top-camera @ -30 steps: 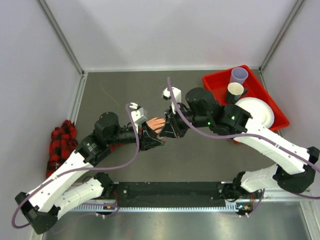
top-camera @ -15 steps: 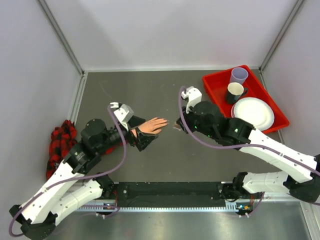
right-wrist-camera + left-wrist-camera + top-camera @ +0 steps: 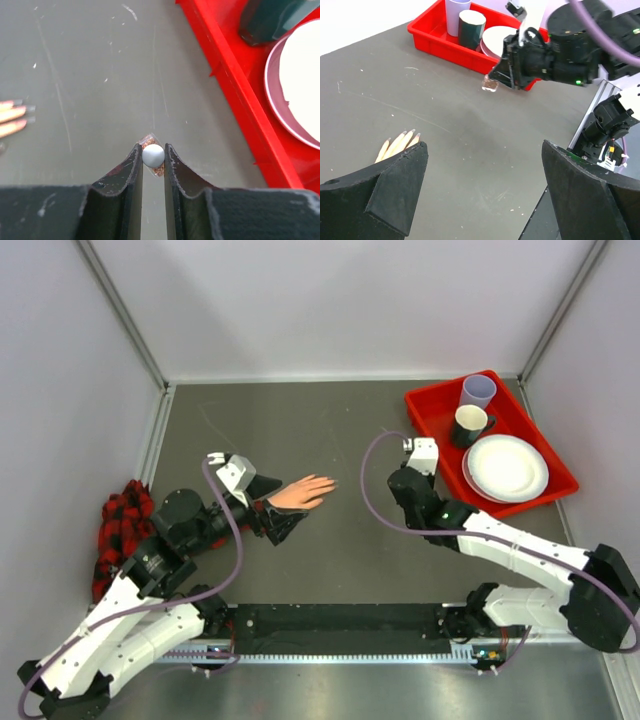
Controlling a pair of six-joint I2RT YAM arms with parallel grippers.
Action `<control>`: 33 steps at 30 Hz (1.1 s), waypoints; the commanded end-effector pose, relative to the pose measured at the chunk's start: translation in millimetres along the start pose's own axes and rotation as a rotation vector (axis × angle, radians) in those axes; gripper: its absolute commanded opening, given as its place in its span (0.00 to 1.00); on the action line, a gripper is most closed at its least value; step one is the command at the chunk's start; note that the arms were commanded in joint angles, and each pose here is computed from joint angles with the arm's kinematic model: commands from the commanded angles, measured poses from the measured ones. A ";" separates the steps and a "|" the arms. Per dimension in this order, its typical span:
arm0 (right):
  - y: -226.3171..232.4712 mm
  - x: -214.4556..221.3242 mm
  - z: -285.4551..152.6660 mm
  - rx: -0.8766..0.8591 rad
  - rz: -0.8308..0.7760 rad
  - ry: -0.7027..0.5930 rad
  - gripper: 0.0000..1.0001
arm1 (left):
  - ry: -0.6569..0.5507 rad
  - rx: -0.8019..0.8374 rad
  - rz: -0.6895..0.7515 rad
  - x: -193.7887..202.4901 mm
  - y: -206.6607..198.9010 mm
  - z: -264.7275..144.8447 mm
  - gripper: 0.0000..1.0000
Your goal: Paint the nails
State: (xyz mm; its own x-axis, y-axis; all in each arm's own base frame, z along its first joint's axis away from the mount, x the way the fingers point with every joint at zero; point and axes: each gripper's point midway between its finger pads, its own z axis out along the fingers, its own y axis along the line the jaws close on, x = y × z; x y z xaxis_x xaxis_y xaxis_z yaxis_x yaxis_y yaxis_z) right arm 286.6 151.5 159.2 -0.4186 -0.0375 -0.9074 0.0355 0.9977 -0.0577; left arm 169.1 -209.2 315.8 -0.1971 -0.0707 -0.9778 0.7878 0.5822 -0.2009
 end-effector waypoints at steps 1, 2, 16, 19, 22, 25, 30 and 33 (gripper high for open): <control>-0.9 -10.2 22.0 0.033 0.164 -0.076 0.00 | -0.044 0.012 -0.011 -8.5 -3.7 -2.6 0.99; -0.1 -6.1 26.9 0.033 0.169 -0.067 0.00 | -0.040 0.009 -0.013 -6.9 -2.8 -2.8 0.99; 3.2 35.5 64.6 0.048 0.198 0.028 0.00 | -0.030 0.021 -0.032 1.3 -3.8 -0.1 0.99; 4.8 44.7 69.6 0.059 0.189 0.051 0.00 | -0.033 0.020 -0.031 0.8 -3.5 0.1 0.99; 5.3 49.0 72.6 0.071 0.190 0.061 0.00 | -0.028 0.022 -0.029 1.9 -3.4 1.1 0.99; 6.6 51.8 74.9 0.076 0.190 0.071 0.01 | -0.018 0.023 -0.029 4.5 -3.2 2.2 0.99; 6.4 53.0 76.4 0.088 0.181 0.080 0.06 | -0.015 0.026 -0.026 5.2 -3.2 2.6 0.99; 6.7 52.7 76.7 0.090 0.185 0.081 0.09 | -0.017 0.027 -0.026 4.9 -3.6 2.6 0.99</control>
State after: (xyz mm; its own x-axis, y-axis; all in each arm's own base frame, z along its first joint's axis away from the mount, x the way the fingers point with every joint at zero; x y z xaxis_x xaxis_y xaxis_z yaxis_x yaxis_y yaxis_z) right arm 321.6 148.1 65.0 -0.5150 0.0998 -0.8513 0.1669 0.9859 0.0146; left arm 165.7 -210.4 303.2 -0.2345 -0.0713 -0.9695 0.7856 0.5735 -0.2322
